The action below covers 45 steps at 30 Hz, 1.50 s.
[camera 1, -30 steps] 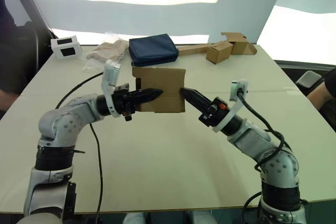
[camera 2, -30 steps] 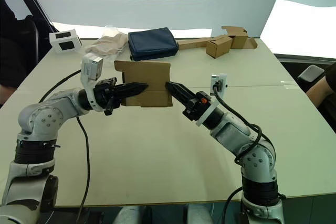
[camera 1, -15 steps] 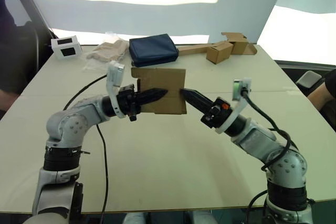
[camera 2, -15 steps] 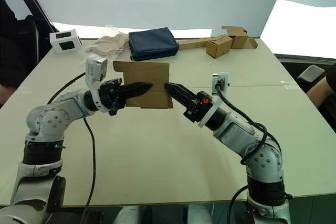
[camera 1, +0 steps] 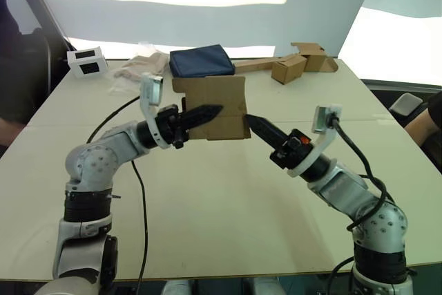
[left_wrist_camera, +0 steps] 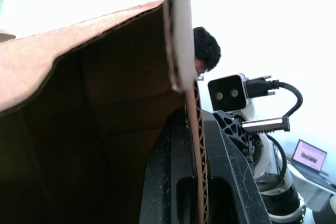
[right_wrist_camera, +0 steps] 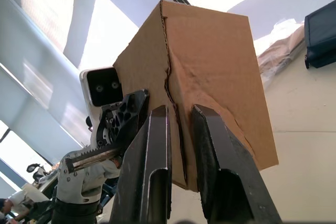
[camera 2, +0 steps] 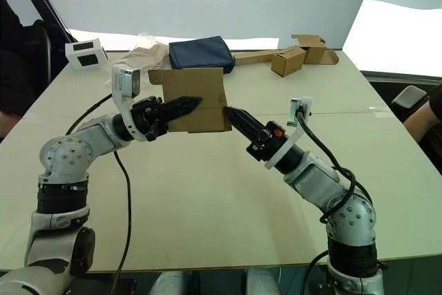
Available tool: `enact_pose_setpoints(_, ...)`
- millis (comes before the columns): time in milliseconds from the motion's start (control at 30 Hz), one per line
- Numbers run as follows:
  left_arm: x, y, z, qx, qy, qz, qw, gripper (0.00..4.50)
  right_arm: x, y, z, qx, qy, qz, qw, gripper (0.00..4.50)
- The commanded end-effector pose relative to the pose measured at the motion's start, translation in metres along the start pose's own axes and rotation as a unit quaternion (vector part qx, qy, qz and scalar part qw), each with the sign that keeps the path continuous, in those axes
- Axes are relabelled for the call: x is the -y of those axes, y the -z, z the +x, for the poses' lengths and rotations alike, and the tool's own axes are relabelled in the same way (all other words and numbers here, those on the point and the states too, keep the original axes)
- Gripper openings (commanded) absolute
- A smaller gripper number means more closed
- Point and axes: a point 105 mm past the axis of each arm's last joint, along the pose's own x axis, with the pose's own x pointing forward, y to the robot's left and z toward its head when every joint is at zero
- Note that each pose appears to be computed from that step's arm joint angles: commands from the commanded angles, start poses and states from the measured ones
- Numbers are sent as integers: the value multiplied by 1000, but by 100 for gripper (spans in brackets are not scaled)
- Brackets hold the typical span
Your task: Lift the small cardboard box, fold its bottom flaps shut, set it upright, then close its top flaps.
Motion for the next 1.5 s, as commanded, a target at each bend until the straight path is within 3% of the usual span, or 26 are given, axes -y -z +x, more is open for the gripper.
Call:
enact_pose_setpoints(33, 8, -16, 3, 21, 15, 26, 999, 0, -17, -3, -2, 7, -35, 2, 999, 67)
enact_pose_setpoints(133, 8, -17, 4, 23, 14, 26, 999, 0, -14, -4, -4, 11, -31, 6, 999, 2)
enact_pose_setpoints(500, 8, -17, 5, 26, 17, 25, 999, 0, 2, -23, -11, 68, 1, 26, 997, 2)
enact_pose_setpoints(700, 9, -19, 7, 31, 19, 24, 999, 0, 12, -2, -6, 25, 29, 15, 999, 2)
enact_pose_setpoints(933, 9, -19, 8, 35, 22, 17, 999, 0, -1, 16, 14, -10, -5, 6, 1000, 2)
enact_pose_setpoints(1233, 9, -19, 8, 33, 22, 20, 999, 0, 5, 5, -1, -7, 13, -17, 1000, 2)
enact_pose_setpoints(1367, 9, -18, 7, 31, 22, 21, 999, 0, 19, -11, -16, 7, 44, -36, 998, 2)
enact_pose_setpoints(1500, 10, -16, 7, 24, 26, 23, 999, 0, 22, -27, -13, 22, 45, -51, 997, 2)
